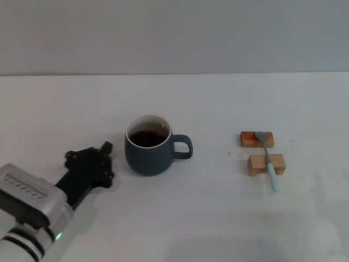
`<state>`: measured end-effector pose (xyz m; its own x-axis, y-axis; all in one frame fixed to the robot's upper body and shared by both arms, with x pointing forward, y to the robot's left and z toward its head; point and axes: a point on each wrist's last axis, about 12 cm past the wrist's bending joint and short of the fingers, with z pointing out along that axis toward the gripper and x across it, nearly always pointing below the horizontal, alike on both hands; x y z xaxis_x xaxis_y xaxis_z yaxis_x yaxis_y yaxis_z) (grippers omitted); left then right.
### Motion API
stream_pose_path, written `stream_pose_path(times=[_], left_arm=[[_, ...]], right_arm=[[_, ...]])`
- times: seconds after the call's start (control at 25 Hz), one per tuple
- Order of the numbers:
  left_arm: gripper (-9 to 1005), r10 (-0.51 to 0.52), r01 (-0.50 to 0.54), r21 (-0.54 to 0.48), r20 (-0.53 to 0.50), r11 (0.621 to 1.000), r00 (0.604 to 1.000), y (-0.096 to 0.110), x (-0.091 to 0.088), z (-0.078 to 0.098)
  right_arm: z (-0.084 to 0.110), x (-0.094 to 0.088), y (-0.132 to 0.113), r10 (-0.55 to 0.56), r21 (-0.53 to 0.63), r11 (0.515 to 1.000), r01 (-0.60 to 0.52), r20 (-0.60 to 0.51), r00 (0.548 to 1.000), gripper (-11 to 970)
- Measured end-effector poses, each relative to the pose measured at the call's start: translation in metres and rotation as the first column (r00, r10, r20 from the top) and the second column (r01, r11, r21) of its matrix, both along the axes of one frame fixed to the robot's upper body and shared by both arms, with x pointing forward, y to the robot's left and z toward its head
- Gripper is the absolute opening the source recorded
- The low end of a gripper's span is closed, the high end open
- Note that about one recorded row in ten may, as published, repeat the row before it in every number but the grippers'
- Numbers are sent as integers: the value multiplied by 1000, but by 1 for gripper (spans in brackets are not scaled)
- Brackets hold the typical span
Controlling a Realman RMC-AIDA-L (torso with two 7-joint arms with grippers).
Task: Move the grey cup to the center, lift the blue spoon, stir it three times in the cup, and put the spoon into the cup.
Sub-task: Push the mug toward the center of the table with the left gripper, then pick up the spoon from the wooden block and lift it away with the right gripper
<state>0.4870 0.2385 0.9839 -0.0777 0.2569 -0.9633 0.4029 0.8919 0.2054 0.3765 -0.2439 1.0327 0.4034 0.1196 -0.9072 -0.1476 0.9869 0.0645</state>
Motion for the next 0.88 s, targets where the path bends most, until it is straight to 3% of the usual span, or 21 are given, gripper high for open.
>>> stream_pose_path(times=[0.16, 0.2, 0.4, 0.64, 0.88], left_arm=[[-2, 94, -94, -31, 17, 995, 995, 16, -5, 1], [-2, 173, -170, -64, 41, 983, 984, 29, -13, 2], [-2, 298, -288, -115, 84, 951, 951, 51, -29, 4], [-2, 351, -332, -181, 85, 926, 933, 63, -42, 5], [-2, 386, -354, -276, 71, 894, 920, 75, -48, 7]], right_arm=[[-1, -3, 1, 12, -2, 1000, -12, -10, 1000, 648], [-2, -4, 2, 16, -2, 1000, -16, -17, 1000, 648], [-8, -7, 3, 11, 0, 1000, -11, -76, 997, 648], [-24, 1, 7, 32, -17, 999, -36, -220, 975, 648], [-32, 7, 11, 60, -38, 997, -74, -285, 957, 649]])
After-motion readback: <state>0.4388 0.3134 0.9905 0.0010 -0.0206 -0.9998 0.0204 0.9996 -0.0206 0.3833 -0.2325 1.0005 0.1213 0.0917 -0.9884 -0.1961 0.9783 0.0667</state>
